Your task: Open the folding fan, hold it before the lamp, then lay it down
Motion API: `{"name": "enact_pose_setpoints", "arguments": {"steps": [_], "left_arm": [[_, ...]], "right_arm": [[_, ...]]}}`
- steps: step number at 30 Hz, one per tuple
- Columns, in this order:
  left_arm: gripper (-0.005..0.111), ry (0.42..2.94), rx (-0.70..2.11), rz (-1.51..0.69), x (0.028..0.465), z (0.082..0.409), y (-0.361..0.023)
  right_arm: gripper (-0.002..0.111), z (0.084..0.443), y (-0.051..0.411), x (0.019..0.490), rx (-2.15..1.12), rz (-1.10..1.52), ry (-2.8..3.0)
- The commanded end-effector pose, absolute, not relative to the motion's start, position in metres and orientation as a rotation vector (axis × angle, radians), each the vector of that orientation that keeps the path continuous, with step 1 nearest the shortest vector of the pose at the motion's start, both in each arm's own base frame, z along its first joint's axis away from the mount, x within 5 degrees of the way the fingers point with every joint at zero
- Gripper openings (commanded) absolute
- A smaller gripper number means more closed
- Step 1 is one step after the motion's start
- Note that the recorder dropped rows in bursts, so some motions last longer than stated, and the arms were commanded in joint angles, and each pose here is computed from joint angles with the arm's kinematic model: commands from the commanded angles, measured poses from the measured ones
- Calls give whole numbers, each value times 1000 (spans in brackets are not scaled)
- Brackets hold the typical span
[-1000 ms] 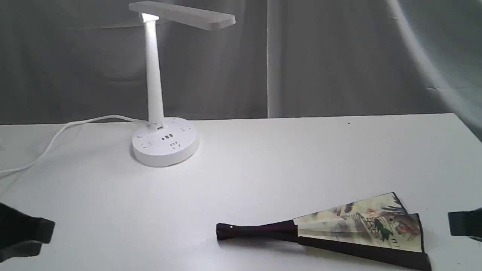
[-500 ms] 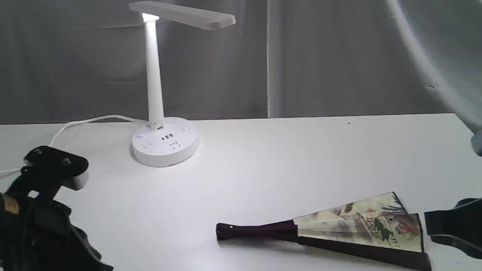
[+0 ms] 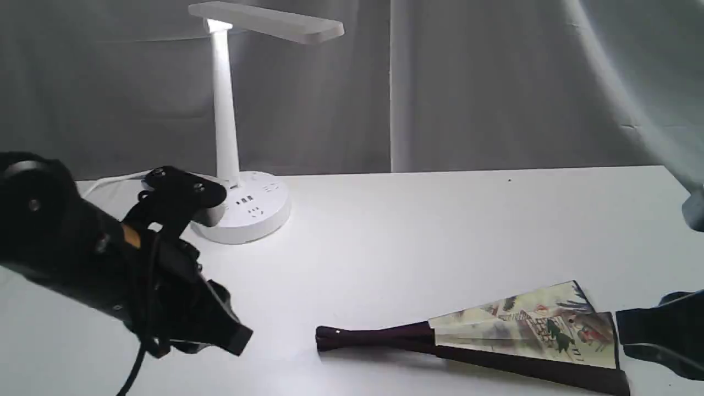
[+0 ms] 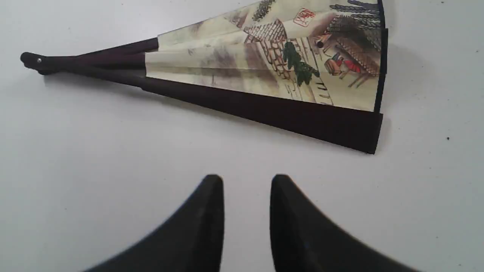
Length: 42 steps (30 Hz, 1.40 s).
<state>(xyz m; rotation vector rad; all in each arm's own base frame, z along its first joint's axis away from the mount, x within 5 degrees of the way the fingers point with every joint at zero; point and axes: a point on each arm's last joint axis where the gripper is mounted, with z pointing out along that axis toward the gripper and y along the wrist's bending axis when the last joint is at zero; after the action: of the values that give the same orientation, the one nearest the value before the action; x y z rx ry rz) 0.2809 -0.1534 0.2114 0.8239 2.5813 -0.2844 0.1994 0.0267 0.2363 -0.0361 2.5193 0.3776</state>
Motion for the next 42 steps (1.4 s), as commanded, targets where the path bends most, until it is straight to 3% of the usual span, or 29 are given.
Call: {"name": "enact_pose_setpoints", "arguments": {"steps": [1, 7, 13, 23, 29, 37, 42], "left_arm": [[49, 2551, 934, -284, 290, 207, -168], [49, 2505, 1053, -279, 307, 198, -193], [49, 2344, 1392, -233, 318, 188, -222], [49, 2329, 1314, -384, 343, 186, -261], [48, 2248, 1442, -365, 344, 193, -292], [32, 2130, 1547, -317, 339, 178, -334], [38, 2090, 1523, -319, 345, 169, -347]], "right_arm": [[23, 239, 27, 201, -44, 380, 2507], [23, 239, 27, 201, -44, 380, 2507], [23, 239, 27, 201, -44, 380, 2507], [23, 239, 27, 201, -42, 382, 2507], [23, 239, 27, 201, -47, 376, 2508], [23, 238, 24, 200, -61, 330, 2520], [23, 237, 24, 200, -64, 327, 2520]]}}
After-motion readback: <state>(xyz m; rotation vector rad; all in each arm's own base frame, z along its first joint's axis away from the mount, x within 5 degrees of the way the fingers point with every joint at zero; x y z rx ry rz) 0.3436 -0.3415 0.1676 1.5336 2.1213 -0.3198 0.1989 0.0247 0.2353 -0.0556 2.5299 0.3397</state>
